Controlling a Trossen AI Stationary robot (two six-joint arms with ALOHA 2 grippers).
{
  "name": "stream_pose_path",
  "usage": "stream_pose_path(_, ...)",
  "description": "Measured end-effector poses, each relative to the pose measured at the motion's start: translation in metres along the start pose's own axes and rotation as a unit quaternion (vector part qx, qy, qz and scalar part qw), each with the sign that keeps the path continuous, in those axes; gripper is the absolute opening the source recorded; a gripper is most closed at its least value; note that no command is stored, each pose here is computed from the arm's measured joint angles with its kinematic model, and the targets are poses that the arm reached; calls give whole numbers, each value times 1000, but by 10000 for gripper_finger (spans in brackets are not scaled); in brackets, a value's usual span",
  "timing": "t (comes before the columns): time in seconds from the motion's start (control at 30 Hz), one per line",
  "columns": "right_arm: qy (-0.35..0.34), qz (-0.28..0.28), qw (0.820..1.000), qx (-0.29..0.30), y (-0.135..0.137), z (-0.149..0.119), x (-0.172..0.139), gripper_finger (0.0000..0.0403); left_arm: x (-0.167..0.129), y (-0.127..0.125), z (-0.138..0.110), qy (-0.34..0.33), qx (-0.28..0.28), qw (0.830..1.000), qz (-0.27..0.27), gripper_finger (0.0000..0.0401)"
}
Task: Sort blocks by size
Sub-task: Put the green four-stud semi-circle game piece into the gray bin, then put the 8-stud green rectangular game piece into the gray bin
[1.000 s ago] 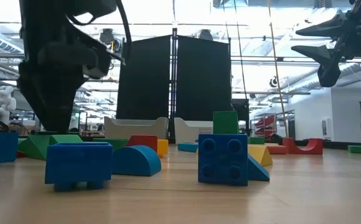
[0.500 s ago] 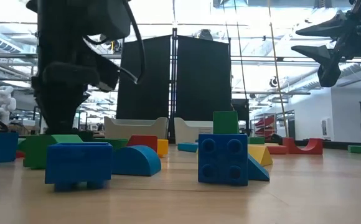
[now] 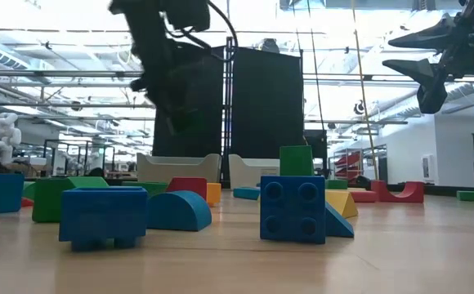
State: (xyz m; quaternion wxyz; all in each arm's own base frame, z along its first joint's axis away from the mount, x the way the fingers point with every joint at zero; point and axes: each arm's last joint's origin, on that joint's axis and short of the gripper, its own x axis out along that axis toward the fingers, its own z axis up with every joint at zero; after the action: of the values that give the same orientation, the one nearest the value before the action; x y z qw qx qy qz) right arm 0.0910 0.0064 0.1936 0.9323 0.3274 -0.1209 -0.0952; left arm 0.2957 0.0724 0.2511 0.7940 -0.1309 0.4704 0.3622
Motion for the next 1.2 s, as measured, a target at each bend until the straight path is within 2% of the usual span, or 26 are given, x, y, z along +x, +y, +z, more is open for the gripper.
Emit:
stream_pose_path(0.13,0,0,1000,0,0,0,0,144,15,48,28,-28,-24,998,49,80)
stream_pose_path(0.23,2,-1,1000,-1,0,0,0,144,26,83,34,-13,-54,996,64,80)
stream_pose_path(0.43,14,-10,1000,-9,-2,-3,0,144,44,115,33,10,-75,996,39,80)
stream_pose_path(0.5,18,-12,1000,-11,-3,-4,0,144,47,118,33,8,-81,996,41,110)
stream_pose_path(0.67,19,-13,1000,-14,-3,-4,0,144,49,122,38,-17,-54,998,42,230)
stream_pose_path(0.8,18,-13,1000,-13,-3,-4,0,144,49,120,41,-27,-46,998,23,269)
stream_pose_path(0.87,19,-13,1000,-14,-3,-4,0,144,48,114,40,-21,-34,999,-26,270)
stream_pose_path(0.93,19,-13,1000,-13,-3,-4,0,144,46,100,38,-14,13,994,-108,264)
stream_pose_path(1.0,19,-13,1000,-14,-3,-4,0,144,40,78,32,1,79,978,-191,253)
stream_pose_path(1.07,19,-13,1000,-13,-3,-4,0,144,33,54,22,21,156,952,-263,242)
stream_pose_path(1.2,19,-13,1000,-13,-3,-4,0,144,12,0,-5,54,300,897,-320,228)
